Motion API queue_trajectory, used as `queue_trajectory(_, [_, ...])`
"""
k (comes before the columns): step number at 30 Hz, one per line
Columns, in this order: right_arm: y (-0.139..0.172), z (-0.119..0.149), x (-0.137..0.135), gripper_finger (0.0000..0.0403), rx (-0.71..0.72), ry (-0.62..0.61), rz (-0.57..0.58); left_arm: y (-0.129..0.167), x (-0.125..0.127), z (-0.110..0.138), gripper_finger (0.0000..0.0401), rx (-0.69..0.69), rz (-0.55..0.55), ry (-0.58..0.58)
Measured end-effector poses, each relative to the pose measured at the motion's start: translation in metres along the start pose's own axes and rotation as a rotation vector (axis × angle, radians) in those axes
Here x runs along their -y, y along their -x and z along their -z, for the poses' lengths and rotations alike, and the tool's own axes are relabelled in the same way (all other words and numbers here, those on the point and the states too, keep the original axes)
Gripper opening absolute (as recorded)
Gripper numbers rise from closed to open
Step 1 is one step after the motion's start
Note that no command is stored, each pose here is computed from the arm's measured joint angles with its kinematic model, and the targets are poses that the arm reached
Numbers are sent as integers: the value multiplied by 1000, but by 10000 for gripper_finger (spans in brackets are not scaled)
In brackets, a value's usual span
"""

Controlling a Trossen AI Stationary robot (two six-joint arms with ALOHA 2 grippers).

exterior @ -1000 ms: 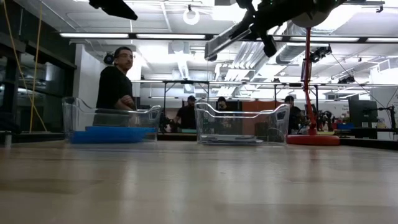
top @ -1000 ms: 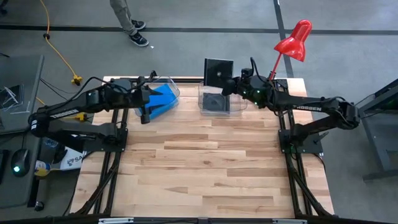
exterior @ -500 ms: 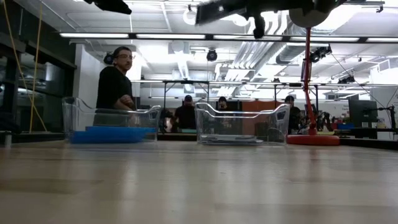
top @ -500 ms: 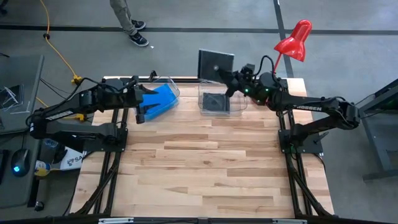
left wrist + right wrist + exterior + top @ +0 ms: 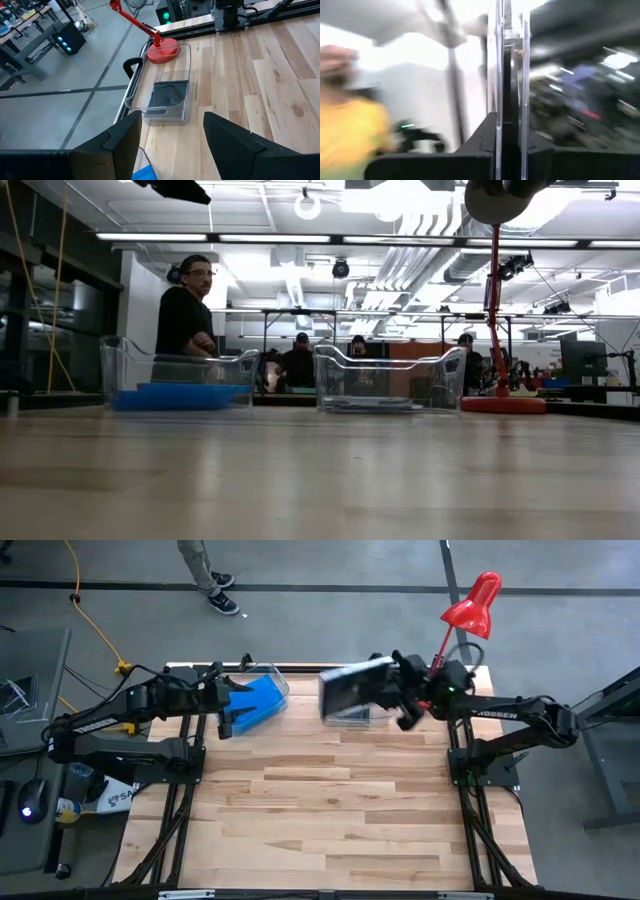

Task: Pick & place jewel cases by type
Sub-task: Put the black CD case into the right transparent bin

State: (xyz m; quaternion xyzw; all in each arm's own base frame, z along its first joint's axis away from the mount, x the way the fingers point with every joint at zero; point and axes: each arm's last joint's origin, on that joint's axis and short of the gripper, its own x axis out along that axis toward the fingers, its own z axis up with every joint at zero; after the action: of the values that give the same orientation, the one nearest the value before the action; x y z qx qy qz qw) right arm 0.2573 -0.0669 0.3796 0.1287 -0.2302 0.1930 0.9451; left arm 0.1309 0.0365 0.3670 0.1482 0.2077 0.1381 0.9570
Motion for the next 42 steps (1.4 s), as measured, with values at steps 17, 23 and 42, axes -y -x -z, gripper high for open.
queue_trajectory(17, [-8,-7,-66,0,161,384,-616,0,0,1,211,-6,1,0])
queue_trajectory(23, [-10,-6,-63,0,161,348,-555,0,0,1,211,-6,2,0])
queue_trajectory(42, [22,60,27,0,-99,-246,1165,0,0,0,211,-5,2,0])
